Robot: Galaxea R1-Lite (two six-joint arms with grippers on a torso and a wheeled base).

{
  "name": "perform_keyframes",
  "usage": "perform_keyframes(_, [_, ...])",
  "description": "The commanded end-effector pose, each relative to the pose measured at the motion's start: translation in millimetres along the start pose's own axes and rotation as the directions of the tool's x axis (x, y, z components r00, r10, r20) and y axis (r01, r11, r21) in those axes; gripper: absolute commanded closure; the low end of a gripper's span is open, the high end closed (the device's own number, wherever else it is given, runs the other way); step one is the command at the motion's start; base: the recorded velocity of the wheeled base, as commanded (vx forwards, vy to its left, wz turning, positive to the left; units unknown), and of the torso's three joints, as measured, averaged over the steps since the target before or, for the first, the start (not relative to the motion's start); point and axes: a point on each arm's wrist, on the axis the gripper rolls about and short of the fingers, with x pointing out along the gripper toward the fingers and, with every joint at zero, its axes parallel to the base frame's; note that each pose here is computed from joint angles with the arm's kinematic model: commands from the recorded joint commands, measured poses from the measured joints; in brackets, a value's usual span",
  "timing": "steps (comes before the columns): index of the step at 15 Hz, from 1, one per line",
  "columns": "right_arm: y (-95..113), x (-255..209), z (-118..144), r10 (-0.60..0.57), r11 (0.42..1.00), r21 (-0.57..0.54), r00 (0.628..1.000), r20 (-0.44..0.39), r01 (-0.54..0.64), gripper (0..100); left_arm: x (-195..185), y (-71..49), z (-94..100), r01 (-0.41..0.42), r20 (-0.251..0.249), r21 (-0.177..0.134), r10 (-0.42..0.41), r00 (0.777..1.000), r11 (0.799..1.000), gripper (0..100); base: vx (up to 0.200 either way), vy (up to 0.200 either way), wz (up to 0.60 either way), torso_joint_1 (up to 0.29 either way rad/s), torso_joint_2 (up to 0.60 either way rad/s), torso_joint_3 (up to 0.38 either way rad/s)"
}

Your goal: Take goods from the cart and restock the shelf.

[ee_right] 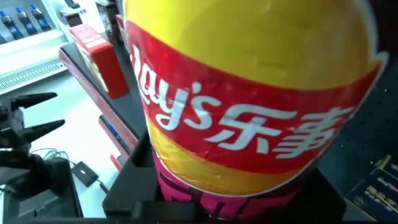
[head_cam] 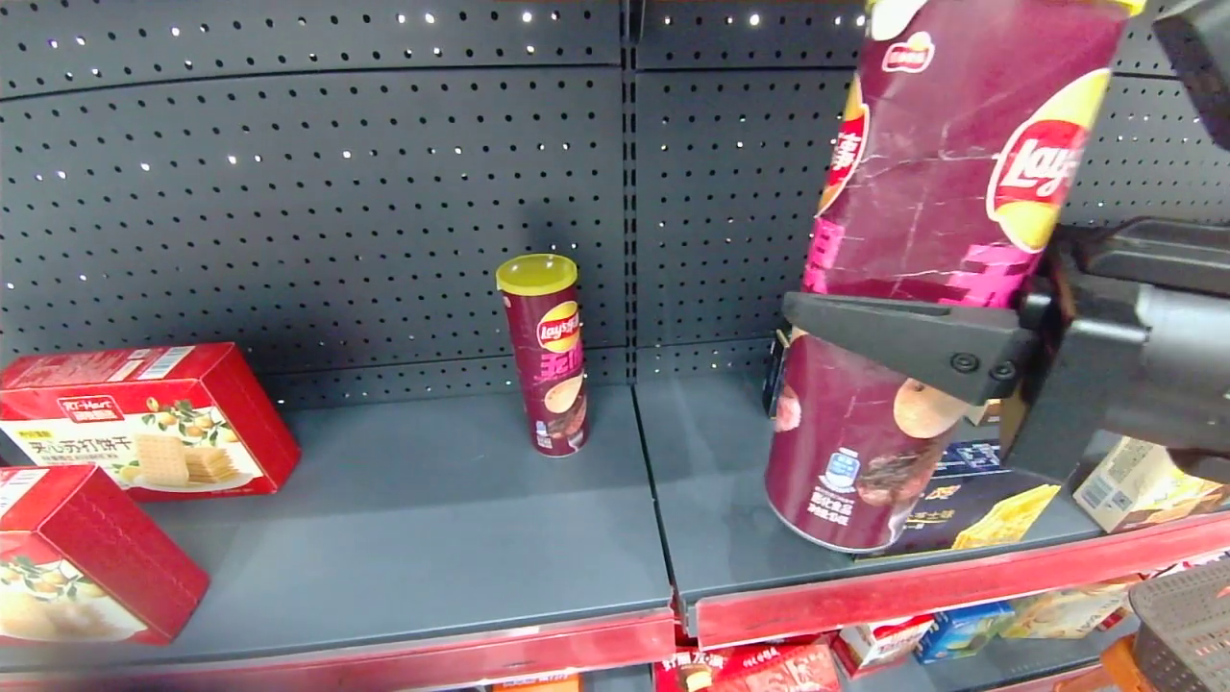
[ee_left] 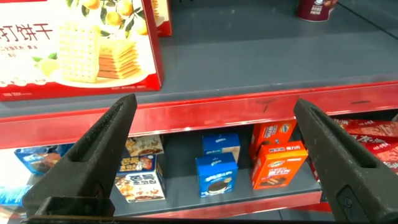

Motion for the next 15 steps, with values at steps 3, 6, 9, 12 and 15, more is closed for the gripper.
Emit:
perform_keyframes(3, [2, 31, -16, -0.011, 1.0, 0.004, 0.997, -0.072, 0.011, 100, 0, 0.0, -0.5, 0.001, -0.001, 0.036, -0.001, 1.0, 0.999, 0, 0.0, 0.0, 0.0, 0.0, 0.0, 0.0])
perform_keyframes(6, [3, 48, -21, -0.067, 0.998, 0.001, 0.993, -0.1, 0.068, 100, 0, -0.1, 0.1, 0.009, -0.003, 0.026, -0.009, 1.0, 1.0, 0, 0.0, 0.0, 0.0, 0.0, 0.0, 0.0])
perform_keyframes(9, [4, 50, -26, -0.097, 0.995, -0.001, 0.988, -0.118, 0.097, 100, 0, -0.5, 0.2, 0.029, -0.007, 0.024, -0.029, 1.0, 0.999, 0, 0.0, 0.0, 0.0, 0.0, 0.0, 0.0])
perform_keyframes(12, [6, 48, -22, -0.132, 0.991, -0.006, 0.985, -0.108, 0.133, 100, -3, -0.6, 44.1, 0.02, 0.048, 0.048, -0.023, 0.999, 0.999, 0, 0.0, 0.0, 0.0, 0.0, 0.0, 0.0])
perform_keyframes(15, [7, 48, -19, -0.156, 0.988, -0.008, 0.983, -0.098, 0.156, 100, 36, -3.5, 154.8, 0.19, -0.001, 0.044, -0.19, 0.982, 0.981, 0, 0.0, 0.0, 0.0, 0.0, 0.0, 0.0])
